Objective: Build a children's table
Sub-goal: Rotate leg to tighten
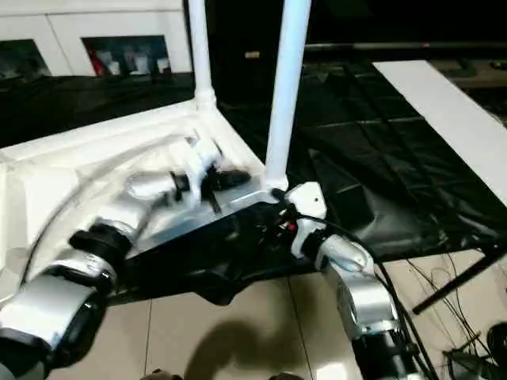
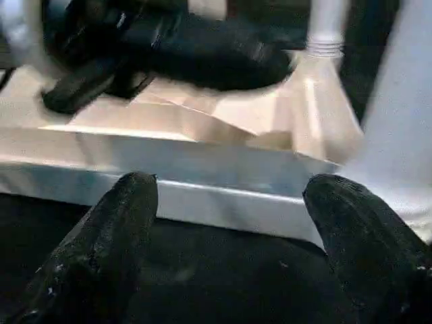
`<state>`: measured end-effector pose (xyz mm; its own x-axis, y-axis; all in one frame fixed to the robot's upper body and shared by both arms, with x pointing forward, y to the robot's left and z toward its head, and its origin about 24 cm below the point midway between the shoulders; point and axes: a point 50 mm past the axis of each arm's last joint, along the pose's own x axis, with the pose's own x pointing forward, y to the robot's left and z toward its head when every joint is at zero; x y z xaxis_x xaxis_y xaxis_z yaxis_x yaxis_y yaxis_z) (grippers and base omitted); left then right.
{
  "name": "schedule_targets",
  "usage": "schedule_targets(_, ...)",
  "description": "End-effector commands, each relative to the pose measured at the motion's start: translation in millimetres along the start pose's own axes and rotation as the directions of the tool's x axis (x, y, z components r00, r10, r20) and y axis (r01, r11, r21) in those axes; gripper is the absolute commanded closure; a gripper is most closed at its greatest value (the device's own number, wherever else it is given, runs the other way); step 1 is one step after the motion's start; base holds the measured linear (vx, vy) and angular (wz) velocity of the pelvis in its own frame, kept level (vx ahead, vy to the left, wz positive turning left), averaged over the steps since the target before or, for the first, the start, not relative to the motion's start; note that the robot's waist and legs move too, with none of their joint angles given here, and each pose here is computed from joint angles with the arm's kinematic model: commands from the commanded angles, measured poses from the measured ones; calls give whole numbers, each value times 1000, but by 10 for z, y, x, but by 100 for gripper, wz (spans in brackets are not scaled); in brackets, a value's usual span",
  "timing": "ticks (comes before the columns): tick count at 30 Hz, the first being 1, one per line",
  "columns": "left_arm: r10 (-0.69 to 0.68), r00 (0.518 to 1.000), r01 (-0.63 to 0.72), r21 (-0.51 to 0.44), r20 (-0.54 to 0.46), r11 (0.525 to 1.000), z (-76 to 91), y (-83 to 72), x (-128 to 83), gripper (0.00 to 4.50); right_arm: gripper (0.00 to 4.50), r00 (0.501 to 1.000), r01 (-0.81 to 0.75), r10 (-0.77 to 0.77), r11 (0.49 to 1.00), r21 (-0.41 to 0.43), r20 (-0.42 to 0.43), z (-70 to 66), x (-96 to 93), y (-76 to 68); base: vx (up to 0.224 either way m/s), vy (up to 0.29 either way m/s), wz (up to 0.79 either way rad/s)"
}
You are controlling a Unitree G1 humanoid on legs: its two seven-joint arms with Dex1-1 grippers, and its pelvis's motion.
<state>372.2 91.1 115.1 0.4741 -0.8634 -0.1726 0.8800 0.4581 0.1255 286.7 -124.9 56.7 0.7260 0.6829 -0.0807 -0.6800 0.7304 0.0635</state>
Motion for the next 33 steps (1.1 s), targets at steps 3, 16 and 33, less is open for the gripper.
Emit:
schedule_targets(3,-75,991,77,16,-109,997,-18,68,-333,334,67,999,35,-35,999,16,-33,-14,144,-3,0,0,0)
schedule_targets(16,-262,894,242,-101,-362,965,-345,-349,-915,216,67,999,-4,5,999,50,-32,170,667,-41,0,0,0)
schedule_targets(33,41,841,-30,29,-539,999,-487,-139,-1109,90,67,865,500,-495,863,69,-80,296,656,-755,0,0,0)
